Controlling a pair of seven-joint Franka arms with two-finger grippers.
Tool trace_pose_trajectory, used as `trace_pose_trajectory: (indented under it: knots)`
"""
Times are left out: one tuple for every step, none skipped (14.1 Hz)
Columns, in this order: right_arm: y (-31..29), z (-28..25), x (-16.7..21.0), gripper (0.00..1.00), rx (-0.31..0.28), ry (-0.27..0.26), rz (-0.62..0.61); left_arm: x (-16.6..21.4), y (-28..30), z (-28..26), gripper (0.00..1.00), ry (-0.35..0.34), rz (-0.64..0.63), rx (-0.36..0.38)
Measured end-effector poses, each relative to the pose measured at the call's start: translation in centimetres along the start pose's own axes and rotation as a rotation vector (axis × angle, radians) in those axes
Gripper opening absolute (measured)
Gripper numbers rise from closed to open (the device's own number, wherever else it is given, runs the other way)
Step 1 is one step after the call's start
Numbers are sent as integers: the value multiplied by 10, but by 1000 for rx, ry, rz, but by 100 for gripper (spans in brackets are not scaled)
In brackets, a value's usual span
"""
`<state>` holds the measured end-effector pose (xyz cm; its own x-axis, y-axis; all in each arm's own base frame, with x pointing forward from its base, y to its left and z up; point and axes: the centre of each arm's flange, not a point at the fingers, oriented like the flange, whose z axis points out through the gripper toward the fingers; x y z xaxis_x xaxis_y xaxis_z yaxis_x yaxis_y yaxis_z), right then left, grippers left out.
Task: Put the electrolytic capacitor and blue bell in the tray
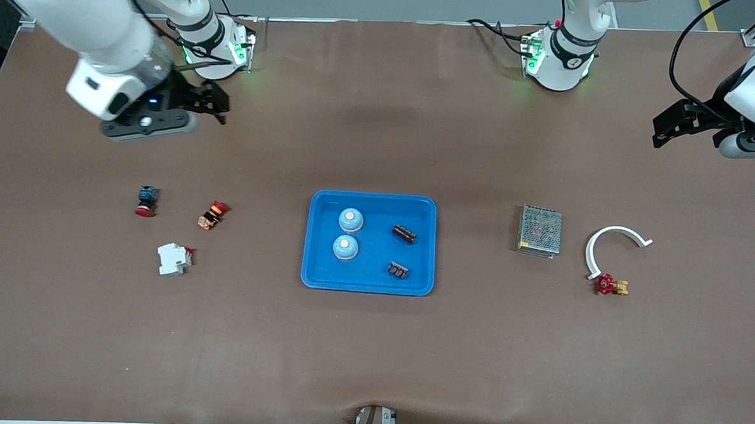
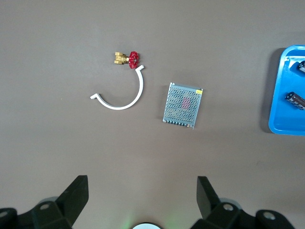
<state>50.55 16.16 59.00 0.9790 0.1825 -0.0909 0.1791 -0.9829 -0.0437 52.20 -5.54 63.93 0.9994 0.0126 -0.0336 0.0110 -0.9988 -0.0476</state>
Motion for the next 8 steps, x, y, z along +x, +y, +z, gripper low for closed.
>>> trace_pose_trajectory:
  knots:
    - [25, -3, 1, 100, 4, 3, 4, 0, 0, 0, 100, 0, 0, 0]
    - [52, -4, 2, 100, 8, 6, 12, 0, 0, 0, 100, 0, 0, 0]
    - [79, -5, 2, 100, 13, 7, 27, 0, 0, 0, 100, 0, -1, 0]
    - [104, -5, 1, 100, 17, 8, 48, 0, -1, 0, 100, 0, -2, 0]
    - [127, -6, -2, 100, 21, 11, 74, 0, -2, 0, 100, 0, -3, 0]
    - [148, -7, -4, 100, 23, 16, 98, 0, -3, 0, 100, 0, -5, 0]
    - [164, -8, -6, 100, 18, 22, 118, 0, -3, 0, 100, 0, -6, 0]
    - [178, -10, -8, 100, 0, 31, 134, 0, -4, 0, 100, 0, -6, 0]
